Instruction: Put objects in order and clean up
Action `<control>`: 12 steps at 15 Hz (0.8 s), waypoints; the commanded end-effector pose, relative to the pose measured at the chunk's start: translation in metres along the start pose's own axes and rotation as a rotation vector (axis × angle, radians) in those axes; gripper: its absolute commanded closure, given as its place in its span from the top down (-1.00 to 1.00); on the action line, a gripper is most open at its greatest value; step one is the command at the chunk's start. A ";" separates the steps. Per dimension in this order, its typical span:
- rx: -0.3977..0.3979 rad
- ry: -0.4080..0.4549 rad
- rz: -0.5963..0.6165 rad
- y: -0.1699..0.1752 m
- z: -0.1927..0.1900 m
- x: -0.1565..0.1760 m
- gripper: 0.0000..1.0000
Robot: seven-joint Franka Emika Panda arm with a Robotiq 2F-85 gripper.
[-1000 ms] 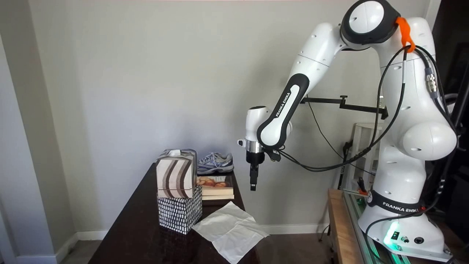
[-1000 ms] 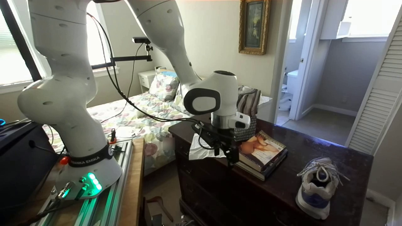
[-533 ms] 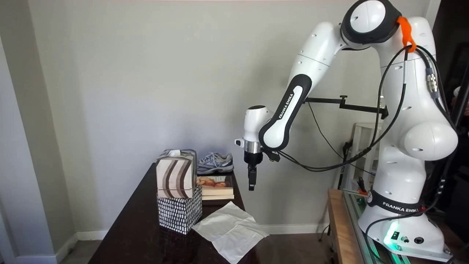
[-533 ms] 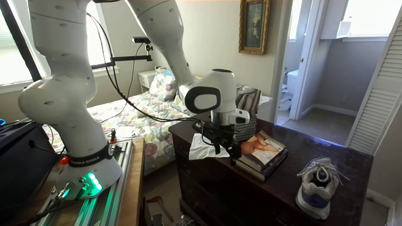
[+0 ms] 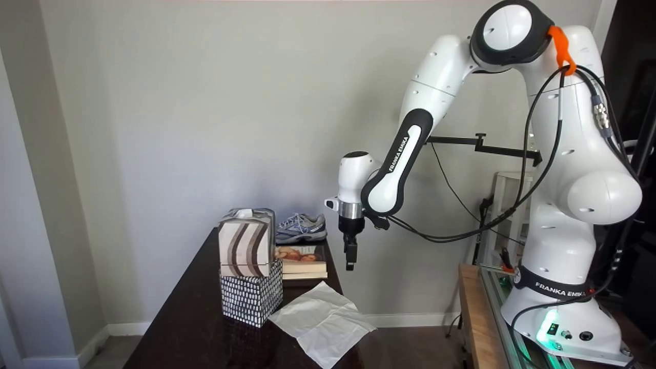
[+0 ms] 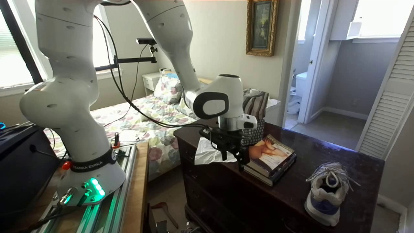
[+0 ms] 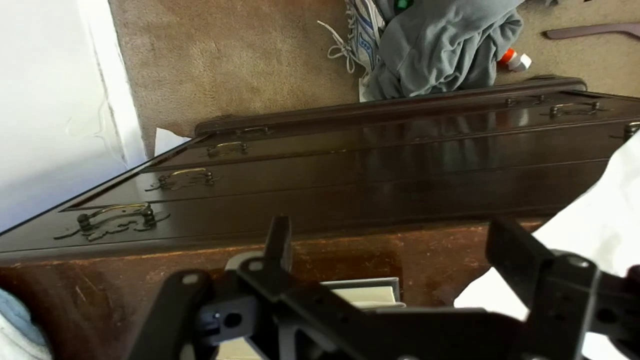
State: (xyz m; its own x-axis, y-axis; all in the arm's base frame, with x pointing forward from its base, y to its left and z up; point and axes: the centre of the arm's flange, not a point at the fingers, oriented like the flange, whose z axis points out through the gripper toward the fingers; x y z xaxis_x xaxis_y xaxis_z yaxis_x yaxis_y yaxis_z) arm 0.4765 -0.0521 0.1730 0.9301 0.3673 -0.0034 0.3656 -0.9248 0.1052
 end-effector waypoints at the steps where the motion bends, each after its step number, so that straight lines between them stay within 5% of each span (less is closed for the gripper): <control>1: -0.027 0.006 0.014 0.018 0.024 0.014 1.00; 12: -0.046 0.081 0.036 0.049 0.066 0.062 1.00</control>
State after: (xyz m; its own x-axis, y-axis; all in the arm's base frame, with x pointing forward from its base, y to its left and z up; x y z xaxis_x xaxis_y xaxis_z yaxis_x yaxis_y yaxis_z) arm 0.5311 -0.0787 0.1245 0.9362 0.3485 0.0462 0.3393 -0.9301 0.1404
